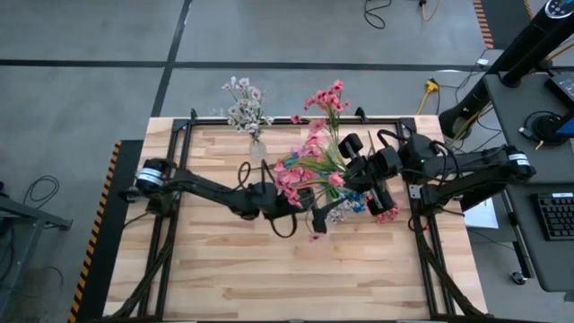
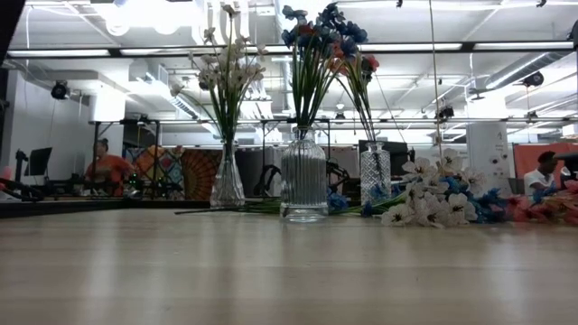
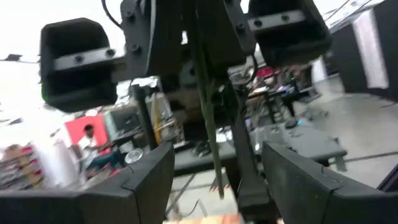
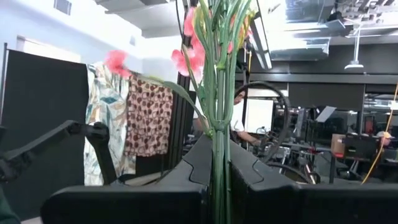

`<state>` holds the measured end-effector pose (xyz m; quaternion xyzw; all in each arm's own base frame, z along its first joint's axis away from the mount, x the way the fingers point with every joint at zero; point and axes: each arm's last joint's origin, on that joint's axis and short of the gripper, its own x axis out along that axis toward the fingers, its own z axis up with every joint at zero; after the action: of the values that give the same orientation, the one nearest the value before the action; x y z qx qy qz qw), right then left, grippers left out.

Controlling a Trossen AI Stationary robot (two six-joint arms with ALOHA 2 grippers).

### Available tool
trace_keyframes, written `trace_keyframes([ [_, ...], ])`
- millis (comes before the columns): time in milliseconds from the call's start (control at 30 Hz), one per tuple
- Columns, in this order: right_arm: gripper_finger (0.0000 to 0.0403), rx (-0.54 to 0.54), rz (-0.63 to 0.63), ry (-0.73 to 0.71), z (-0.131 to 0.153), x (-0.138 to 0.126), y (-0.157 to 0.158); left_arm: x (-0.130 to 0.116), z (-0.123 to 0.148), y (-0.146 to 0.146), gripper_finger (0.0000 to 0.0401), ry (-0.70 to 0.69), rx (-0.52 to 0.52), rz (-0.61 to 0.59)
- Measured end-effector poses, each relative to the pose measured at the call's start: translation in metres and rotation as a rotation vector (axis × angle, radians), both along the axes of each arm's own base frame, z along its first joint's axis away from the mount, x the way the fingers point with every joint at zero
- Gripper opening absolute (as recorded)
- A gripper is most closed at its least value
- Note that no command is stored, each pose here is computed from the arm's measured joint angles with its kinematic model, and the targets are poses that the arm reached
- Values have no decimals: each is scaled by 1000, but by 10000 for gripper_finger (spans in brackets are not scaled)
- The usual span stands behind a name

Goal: Sort flowers into vase by color
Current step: Put the right pink flowers into the right transparent vase

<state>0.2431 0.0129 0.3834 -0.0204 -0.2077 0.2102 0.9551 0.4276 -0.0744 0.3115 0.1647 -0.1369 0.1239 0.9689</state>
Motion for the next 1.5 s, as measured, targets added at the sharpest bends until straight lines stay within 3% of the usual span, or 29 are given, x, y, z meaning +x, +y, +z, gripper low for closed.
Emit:
trace_keyframes([
  [333,12,-8,-4,-4,0,0,0,20,2,15,223,-38,-2,-121],
  [600,12,-9,-5,-4,0,0,0,36,6,19,215,-19,1,-109],
  [767,12,-9,-5,-3,0,0,0,38,9,20,169,-18,2,-105],
  [1033,12,-8,-4,3,-1,0,0,38,7,21,13,-11,-30,-82],
  [1500,13,29,14,78,7,-9,0,31,11,13,4,88,-50,-99],
])
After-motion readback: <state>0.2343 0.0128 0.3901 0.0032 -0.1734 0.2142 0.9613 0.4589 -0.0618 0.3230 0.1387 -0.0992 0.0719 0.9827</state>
